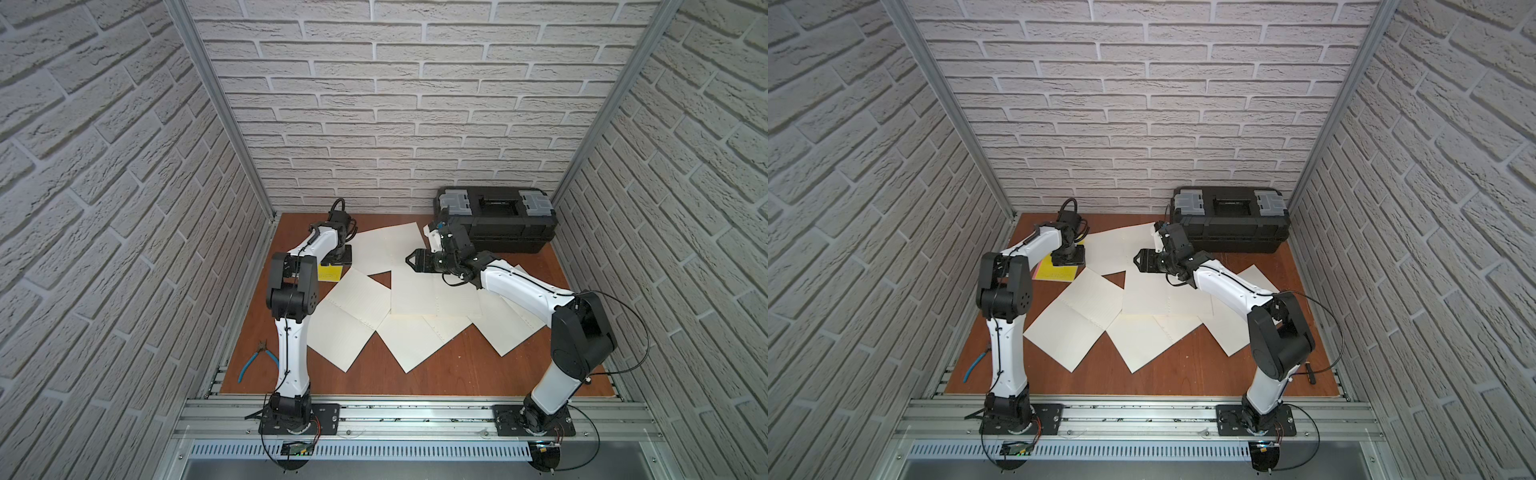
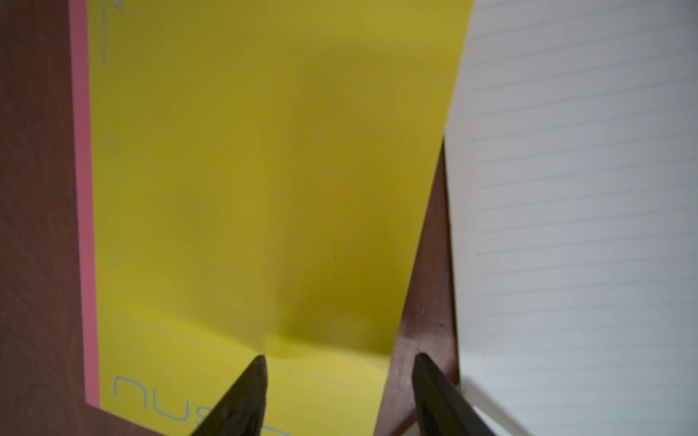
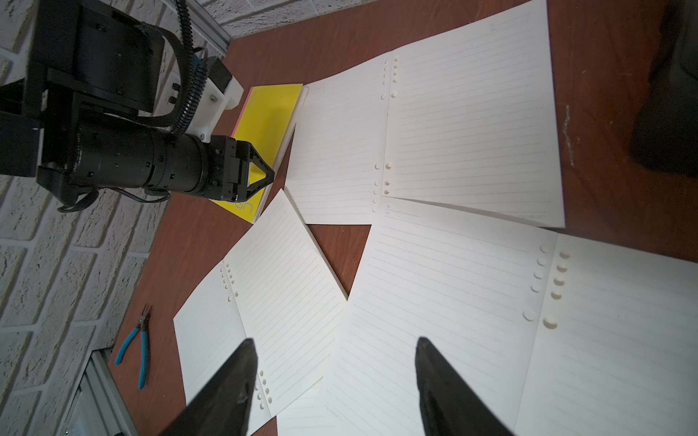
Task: Close the notebook
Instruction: Adjust the notebook at the center of the board.
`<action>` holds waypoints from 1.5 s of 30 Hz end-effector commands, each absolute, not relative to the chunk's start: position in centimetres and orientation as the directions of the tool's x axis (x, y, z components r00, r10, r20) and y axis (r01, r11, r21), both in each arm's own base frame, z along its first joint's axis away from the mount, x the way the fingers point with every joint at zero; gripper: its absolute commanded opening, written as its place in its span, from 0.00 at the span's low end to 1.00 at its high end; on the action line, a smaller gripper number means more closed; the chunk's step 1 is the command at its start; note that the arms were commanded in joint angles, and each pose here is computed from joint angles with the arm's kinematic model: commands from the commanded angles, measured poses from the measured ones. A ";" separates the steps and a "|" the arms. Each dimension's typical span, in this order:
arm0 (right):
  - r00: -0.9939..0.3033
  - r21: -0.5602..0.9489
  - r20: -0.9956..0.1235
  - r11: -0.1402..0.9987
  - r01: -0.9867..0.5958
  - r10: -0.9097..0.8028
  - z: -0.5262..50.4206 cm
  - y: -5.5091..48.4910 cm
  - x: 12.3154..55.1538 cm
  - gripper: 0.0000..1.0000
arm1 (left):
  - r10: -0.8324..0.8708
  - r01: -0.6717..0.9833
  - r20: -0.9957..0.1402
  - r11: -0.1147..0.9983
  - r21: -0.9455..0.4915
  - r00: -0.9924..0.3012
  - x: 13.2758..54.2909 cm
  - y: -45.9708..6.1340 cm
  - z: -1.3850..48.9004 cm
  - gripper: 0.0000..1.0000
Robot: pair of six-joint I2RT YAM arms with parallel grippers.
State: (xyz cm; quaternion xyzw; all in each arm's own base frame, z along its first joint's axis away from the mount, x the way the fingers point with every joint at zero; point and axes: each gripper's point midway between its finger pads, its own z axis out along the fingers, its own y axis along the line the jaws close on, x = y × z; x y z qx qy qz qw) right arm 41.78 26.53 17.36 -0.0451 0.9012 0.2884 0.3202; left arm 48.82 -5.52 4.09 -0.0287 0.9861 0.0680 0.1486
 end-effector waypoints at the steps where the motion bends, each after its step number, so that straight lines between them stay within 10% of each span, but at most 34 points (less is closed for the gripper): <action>1: -0.758 0.506 -0.639 0.813 -0.289 0.129 19.7 26.4 41.9 0.66 | -0.034 -0.074 -0.293 0.989 0.128 -0.956 49.4 -5.6 4.1 0.61; 45: -0.766 0.518 -0.628 0.809 -0.278 0.139 19.7 26.0 42.2 0.65 | -0.122 -0.145 -0.211 0.985 0.095 -0.970 51.5 -0.4 0.8 0.58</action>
